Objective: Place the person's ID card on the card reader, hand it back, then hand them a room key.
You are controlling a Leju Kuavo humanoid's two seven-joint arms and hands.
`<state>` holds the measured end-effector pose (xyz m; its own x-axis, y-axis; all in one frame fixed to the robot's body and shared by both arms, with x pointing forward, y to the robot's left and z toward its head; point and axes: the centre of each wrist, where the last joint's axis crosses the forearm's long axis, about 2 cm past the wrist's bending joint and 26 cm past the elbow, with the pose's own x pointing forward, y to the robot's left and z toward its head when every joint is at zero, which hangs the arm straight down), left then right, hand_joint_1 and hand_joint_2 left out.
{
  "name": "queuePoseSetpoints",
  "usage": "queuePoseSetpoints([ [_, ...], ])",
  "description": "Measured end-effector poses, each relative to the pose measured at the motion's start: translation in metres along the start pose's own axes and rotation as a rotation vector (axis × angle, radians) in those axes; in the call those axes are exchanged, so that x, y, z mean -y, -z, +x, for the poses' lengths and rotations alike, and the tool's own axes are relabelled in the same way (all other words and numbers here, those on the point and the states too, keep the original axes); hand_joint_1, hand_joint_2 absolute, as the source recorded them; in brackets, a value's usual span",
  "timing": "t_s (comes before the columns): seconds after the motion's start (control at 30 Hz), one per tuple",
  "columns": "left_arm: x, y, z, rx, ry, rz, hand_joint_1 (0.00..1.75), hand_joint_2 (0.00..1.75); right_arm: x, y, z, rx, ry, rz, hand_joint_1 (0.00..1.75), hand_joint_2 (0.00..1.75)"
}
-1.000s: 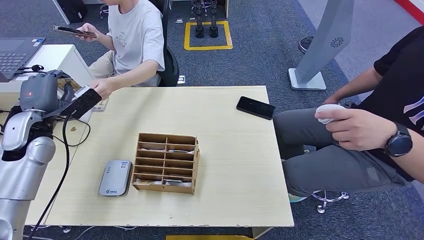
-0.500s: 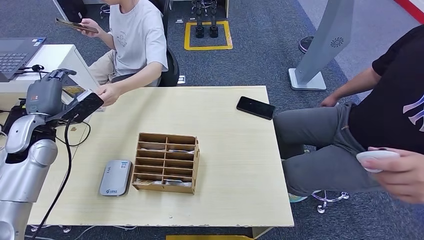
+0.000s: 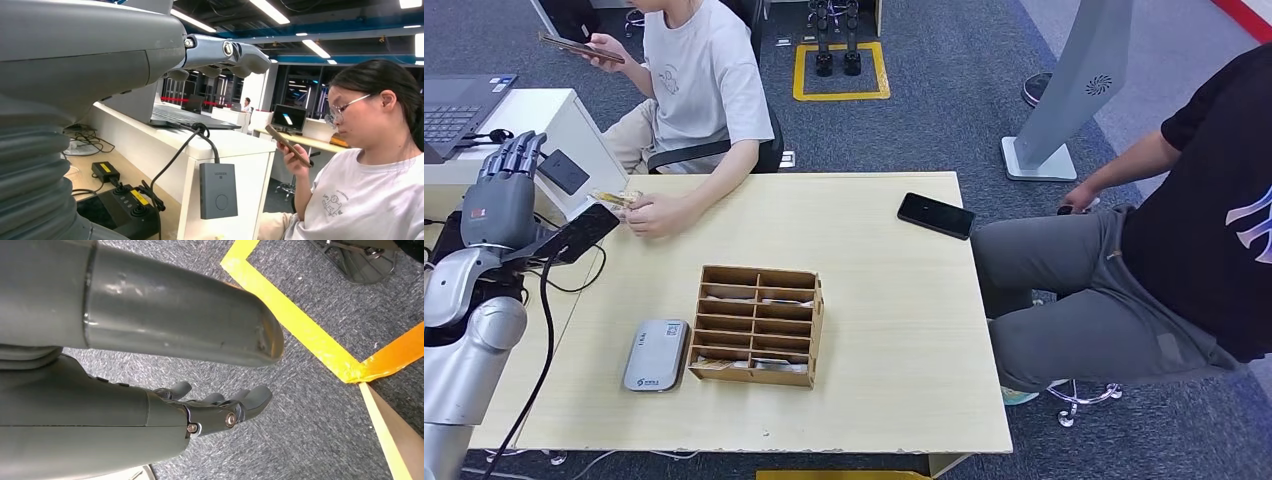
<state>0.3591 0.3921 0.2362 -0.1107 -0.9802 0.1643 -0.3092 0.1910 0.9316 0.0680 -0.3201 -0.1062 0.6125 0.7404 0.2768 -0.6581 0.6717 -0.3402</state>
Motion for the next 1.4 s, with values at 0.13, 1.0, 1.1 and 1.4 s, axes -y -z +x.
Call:
queuePoseSetpoints([
  [0.13, -0.001, -0.003, -0.003, -0.004, 0.002, 0.009, 0.00, 1.75, 0.000, 0.000, 0.000, 0.000, 0.007, -0.003, 0.00, 0.00],
  [1.0, -0.011, -0.022, -0.027, -0.052, 0.008, 0.053, 0.00, 1.75, -0.003, -0.001, -0.004, -0.005, 0.018, -0.008, 0.00, 0.00],
  [1.1, -0.011, -0.023, -0.028, -0.054, 0.004, 0.054, 0.00, 1.75, -0.003, -0.001, -0.004, -0.005, 0.020, -0.009, 0.00, 0.00],
  [1.4, -0.023, -0.107, -0.072, -0.164, -0.102, 0.184, 0.00, 1.75, -0.013, -0.008, -0.020, -0.035, 0.120, -0.049, 0.00, 0.00],
])
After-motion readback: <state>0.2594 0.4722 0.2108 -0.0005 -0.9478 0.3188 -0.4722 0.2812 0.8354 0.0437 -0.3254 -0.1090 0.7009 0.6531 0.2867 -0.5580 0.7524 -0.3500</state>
